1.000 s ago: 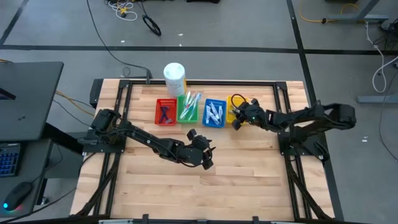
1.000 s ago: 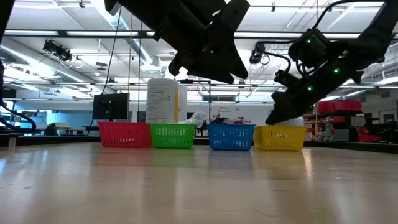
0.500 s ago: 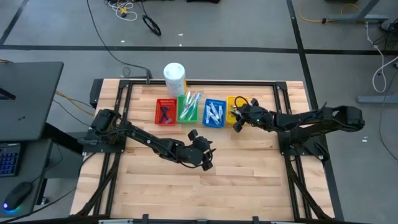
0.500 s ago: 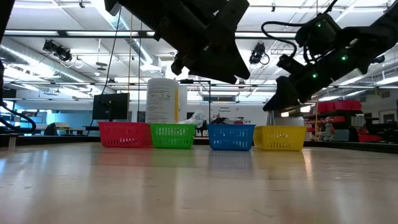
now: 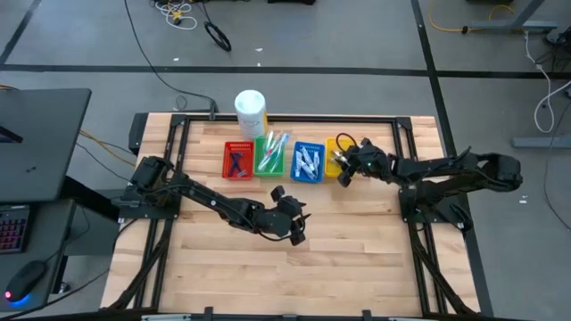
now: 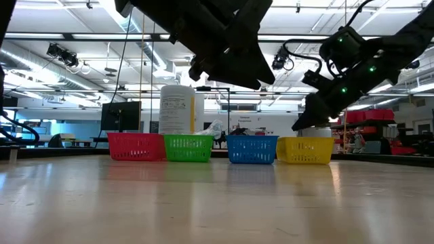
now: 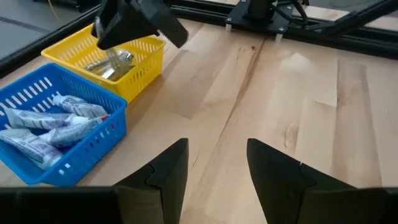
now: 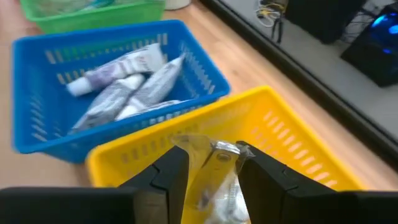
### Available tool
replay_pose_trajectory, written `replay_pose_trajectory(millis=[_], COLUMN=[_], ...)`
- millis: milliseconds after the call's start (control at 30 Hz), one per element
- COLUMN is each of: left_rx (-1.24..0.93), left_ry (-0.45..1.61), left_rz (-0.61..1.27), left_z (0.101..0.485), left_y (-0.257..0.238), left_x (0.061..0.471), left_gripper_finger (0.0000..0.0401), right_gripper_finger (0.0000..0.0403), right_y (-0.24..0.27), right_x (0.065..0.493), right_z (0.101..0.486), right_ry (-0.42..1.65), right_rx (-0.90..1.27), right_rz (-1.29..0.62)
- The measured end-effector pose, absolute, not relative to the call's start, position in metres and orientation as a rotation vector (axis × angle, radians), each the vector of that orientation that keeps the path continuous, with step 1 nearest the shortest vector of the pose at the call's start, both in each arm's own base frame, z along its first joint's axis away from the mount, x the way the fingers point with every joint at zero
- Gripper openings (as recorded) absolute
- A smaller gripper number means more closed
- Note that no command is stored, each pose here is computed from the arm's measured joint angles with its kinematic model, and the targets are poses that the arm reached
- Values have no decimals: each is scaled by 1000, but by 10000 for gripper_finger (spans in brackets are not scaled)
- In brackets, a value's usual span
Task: Pick & Place Travel size toiletries
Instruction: Put the silver nail cutter into the yellow bin, then return to Home Position
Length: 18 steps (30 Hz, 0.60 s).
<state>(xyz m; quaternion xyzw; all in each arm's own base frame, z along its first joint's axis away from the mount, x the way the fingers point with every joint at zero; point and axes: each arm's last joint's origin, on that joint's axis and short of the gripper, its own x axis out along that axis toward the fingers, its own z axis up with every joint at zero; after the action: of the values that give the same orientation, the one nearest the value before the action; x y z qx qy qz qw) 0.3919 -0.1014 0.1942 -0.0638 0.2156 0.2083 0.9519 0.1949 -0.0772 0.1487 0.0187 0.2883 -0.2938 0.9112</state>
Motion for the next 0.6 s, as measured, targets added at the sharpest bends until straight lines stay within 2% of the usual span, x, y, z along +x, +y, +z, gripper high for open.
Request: replay_pose_trajectory(millis=[167,233,300,400,500,600], left_rx=[-83,-82,-82,-83,-87,-90], left_ry=[448,448,448,448,449,455], left_rz=[414,414,414,414,406,390], left_z=[194,194,194,194,194,194], left_y=[-101,-101,-101,-101,-101,-102], left_x=[392,392,392,392,392,392], left_gripper_finger=[171,171,171,171,171,171], right_gripper_finger=[136,136,136,136,136,136], right_y=[-86,-85,-85,-95,-96,-101], right_x=[193,195,196,191,191,189], right_z=[152,154,156,155,154,155], right_ry=[570,550,551,566,555,557], right_rx=[21,64,8,11,69,26], right_rz=[-658,-599,-550,-675,-582,-615])
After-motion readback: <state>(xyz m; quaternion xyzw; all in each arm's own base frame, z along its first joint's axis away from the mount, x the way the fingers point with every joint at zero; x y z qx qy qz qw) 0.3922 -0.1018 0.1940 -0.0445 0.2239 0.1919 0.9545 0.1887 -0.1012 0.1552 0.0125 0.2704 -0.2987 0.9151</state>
